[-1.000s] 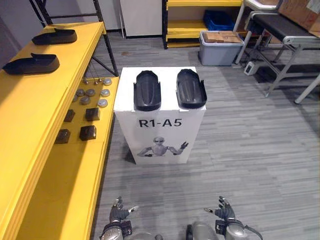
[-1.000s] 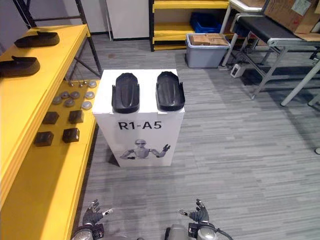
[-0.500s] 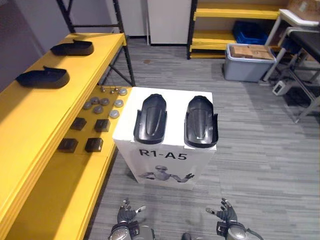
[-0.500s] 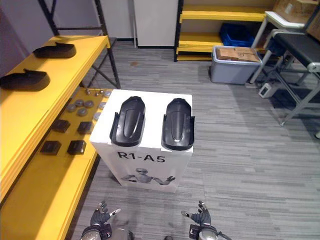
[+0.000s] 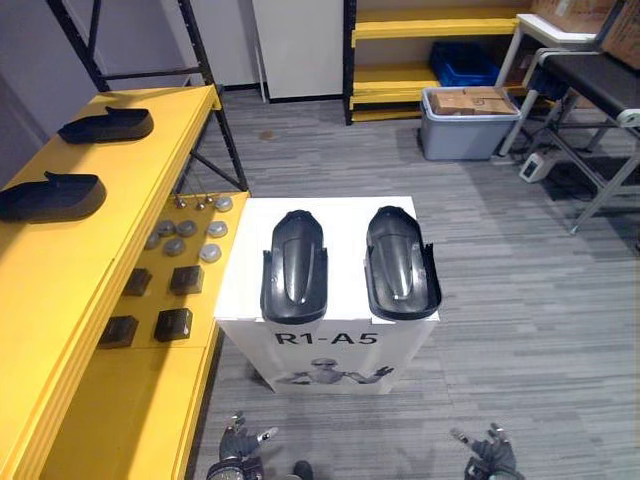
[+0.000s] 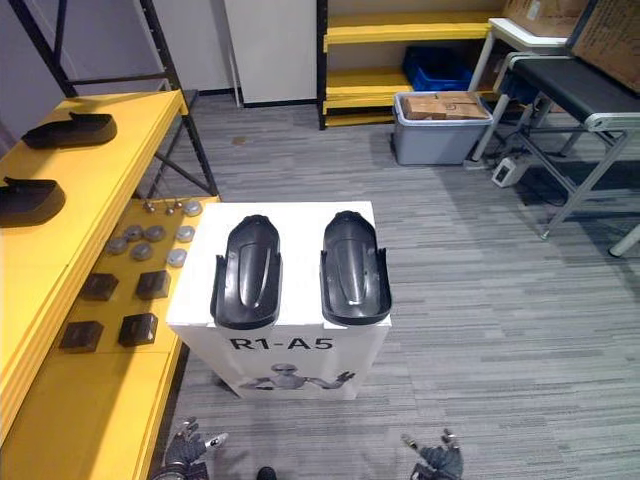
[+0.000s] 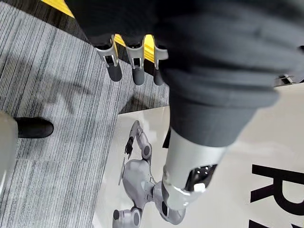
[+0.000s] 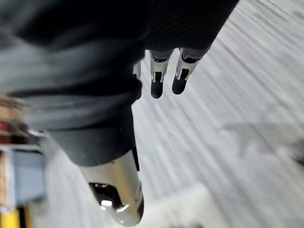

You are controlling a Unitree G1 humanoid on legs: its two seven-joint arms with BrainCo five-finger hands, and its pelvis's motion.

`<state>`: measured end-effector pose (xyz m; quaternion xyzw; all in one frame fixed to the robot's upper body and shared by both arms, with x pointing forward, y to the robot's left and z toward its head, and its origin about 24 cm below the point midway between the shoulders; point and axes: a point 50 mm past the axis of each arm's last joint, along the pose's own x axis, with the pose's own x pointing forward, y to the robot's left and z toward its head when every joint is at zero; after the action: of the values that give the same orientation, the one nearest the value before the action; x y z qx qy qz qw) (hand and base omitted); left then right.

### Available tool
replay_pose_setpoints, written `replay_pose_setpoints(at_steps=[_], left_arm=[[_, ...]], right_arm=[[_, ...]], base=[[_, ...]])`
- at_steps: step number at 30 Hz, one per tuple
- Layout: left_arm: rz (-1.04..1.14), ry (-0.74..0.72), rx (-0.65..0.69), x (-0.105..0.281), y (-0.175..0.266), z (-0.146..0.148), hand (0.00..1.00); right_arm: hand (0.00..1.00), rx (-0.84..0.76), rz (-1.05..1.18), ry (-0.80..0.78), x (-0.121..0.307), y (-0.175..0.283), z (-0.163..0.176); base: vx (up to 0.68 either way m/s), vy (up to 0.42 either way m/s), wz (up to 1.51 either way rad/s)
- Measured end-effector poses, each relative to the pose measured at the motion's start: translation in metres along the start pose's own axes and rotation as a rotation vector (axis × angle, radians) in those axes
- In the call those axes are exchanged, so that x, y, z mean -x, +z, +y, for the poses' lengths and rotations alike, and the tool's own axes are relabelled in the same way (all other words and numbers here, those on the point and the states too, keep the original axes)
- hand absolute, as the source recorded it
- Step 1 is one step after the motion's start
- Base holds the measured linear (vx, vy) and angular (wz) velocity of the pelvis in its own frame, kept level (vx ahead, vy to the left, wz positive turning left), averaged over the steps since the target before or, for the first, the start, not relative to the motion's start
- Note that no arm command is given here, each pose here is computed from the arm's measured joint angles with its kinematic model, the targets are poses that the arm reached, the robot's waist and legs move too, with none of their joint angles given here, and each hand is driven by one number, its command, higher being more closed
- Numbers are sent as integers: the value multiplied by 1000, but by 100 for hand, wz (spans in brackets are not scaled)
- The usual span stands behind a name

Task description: Walk over and take plastic housings, then place them on the shelf

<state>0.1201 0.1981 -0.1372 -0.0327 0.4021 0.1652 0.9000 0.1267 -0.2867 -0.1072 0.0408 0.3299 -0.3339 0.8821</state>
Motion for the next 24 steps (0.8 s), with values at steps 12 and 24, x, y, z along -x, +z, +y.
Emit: replay_pose_setpoints(at_steps=[12, 24], left_arm=[[31, -36, -68, 9, -15, 5, 0], [6, -95, -111, 9, -13, -6, 0]], right_arm=[[0, 20, -720, 101, 22, 178, 26], [0, 223, -829, 290, 29, 207, 104]], base=[[12, 0, -2], [-34, -11, 15]])
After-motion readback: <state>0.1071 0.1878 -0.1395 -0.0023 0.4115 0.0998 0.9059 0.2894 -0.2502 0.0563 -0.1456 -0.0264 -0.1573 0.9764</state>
